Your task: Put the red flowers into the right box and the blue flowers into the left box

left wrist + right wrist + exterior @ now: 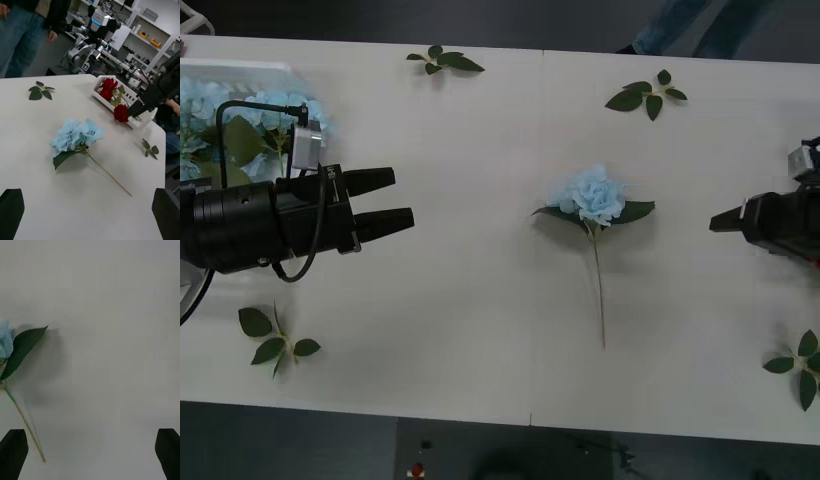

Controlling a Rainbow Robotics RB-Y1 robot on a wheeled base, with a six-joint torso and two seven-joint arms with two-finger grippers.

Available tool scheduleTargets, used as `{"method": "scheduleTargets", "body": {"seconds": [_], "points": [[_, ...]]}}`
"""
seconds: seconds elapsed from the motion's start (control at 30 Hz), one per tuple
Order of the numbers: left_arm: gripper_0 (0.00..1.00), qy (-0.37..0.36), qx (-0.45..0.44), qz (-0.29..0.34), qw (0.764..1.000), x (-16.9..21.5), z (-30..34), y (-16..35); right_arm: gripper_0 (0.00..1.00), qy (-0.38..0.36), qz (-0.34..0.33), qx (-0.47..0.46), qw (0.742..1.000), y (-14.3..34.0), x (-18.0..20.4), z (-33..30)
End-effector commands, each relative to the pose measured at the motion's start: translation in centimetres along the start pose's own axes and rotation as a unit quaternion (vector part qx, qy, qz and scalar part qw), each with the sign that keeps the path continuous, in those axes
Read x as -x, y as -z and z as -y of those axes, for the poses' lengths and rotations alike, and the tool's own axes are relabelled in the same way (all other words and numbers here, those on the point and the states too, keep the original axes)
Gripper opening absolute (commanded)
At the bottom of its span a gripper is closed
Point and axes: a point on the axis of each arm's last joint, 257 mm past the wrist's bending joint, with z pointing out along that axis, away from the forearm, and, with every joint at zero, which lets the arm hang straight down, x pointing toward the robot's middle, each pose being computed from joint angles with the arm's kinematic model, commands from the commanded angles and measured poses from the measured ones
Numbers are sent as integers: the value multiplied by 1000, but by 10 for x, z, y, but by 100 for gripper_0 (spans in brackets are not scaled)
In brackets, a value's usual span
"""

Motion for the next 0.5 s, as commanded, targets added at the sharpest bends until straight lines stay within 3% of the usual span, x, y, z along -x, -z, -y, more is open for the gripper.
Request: {"method": "scheduleTargets", "body": {"seconds": [0.03,0.23,0.5], "points": [[100,-31,-9,13,999,20,4,-9,100,30,-9,27,999,-1,-31,-33],[100,-31,-8,13,999,20,3,-9,100,82,3,42,996,-15,-62,-68],[100,-31,-8,13,999,20,3,-9,100,171,64,1,983,-45,-55,-94]]}}
